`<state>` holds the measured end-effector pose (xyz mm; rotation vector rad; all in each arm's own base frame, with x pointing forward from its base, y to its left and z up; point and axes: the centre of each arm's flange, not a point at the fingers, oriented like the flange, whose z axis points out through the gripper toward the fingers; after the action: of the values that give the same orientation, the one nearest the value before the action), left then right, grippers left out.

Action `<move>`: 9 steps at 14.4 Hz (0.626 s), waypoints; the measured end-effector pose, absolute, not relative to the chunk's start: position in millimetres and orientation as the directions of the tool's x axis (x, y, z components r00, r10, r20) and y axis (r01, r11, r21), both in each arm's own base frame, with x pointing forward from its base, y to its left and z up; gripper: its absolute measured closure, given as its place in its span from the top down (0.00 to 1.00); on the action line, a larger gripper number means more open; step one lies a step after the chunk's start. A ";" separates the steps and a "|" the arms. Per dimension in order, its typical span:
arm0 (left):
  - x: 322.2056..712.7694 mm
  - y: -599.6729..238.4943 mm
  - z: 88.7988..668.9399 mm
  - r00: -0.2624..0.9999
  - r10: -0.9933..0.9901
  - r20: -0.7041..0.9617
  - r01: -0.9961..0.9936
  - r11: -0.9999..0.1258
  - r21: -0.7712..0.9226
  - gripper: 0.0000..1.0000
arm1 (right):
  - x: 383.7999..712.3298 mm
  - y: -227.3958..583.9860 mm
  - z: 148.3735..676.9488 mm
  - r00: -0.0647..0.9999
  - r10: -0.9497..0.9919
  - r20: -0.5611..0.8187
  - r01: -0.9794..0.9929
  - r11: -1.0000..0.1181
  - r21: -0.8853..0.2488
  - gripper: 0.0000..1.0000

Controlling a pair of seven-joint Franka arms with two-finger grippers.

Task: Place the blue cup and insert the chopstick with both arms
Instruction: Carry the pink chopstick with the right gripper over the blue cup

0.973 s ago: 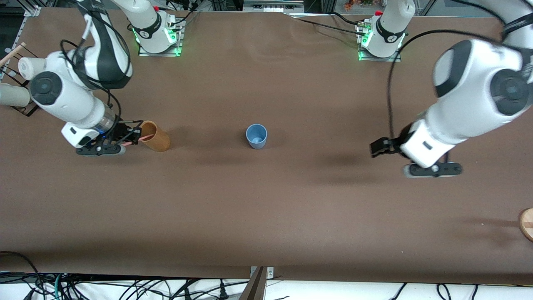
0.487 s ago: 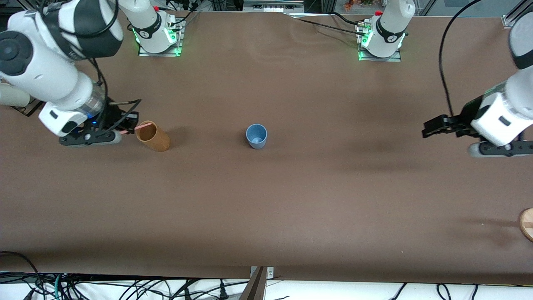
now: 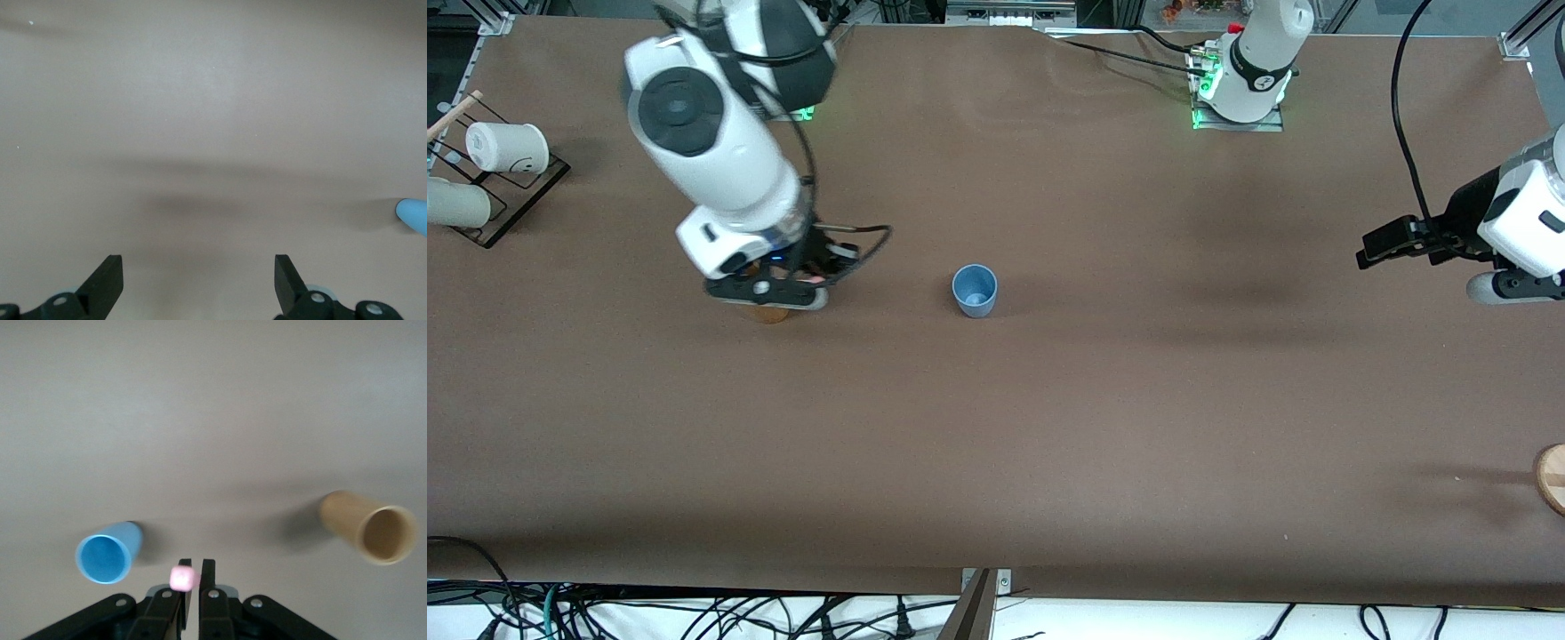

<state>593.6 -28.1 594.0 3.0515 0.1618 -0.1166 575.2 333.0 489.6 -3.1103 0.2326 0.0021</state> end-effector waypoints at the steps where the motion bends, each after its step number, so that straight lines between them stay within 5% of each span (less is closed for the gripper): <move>1: 591.1 -28.8 599.3 0.992 0.101 -0.072 0.106 -0.991 0.081 1.00 | 571.2 354.3 482.6 0.984 -0.180 0.007 -0.179 -0.983 -0.034 0.08; 9: 575.4 -31.4 604.0 0.992 0.087 -0.093 0.093 -0.993 0.065 1.00 | 548.5 430.4 434.2 0.957 -0.289 0.022 -0.287 -0.956 -0.053 0.08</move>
<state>575.4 -31.4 604.0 3.0656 0.1387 -0.1392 548.5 430.4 434.2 -3.0594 0.4507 -0.0452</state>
